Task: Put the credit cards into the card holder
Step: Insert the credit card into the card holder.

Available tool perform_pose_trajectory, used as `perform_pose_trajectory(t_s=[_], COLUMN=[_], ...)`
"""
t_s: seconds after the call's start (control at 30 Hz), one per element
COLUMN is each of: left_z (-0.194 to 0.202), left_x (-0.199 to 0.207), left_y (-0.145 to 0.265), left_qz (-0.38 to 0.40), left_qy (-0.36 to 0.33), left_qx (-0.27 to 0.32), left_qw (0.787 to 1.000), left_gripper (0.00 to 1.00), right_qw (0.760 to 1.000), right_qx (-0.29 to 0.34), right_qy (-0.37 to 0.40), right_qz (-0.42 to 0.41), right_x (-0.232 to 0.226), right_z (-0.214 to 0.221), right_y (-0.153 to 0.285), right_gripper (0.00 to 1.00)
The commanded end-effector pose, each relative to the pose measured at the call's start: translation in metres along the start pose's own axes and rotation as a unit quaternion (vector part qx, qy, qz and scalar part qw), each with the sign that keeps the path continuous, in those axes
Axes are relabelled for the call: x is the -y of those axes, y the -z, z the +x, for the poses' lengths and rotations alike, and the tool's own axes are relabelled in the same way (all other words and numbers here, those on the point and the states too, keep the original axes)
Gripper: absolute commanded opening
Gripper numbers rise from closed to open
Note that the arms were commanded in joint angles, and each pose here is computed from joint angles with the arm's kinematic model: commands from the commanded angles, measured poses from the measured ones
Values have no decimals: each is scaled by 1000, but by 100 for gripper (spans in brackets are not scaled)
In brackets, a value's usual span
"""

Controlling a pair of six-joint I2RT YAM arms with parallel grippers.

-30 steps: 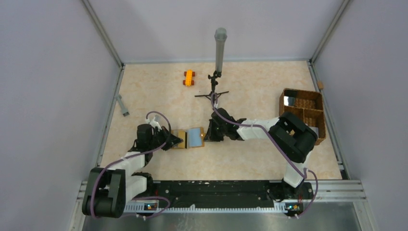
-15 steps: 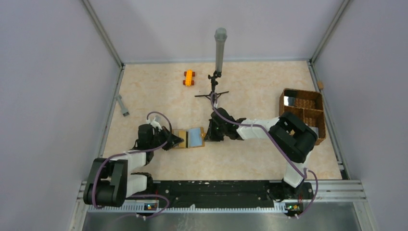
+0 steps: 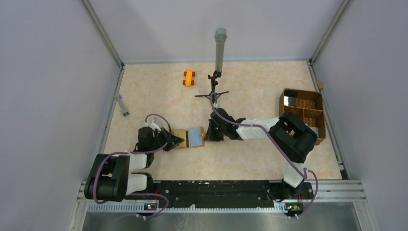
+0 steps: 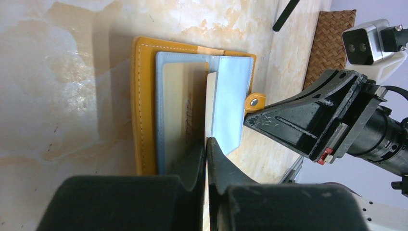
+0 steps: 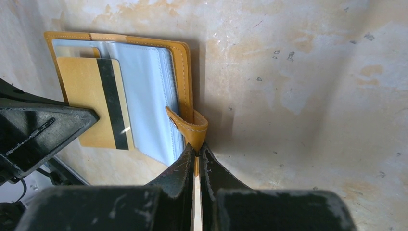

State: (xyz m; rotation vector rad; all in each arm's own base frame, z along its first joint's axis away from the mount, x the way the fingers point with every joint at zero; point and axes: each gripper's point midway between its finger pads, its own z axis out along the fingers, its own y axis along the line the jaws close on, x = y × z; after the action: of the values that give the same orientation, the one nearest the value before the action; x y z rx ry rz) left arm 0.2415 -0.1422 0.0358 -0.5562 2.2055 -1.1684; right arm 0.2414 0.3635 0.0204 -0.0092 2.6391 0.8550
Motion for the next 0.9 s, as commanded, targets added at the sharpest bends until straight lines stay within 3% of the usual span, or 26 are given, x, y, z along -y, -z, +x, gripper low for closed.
perform_pose_trajectory(t_s=[0.0, 0.87], left_z=[-7, 6], left_x=[-5, -9], left_y=[-1, -9], left_qz=[-3, 8], left_qy=[3, 27], left_qx=[28, 19], left_qw=[1000, 999], left_gripper=[0, 0], right_qw=[999, 999], right_qx=[-9, -10], right_qy=[17, 19], right_qz=[32, 30], right_x=[10, 7], right_z=[9, 11], right_y=[-5, -6], right_gripper=[0, 0])
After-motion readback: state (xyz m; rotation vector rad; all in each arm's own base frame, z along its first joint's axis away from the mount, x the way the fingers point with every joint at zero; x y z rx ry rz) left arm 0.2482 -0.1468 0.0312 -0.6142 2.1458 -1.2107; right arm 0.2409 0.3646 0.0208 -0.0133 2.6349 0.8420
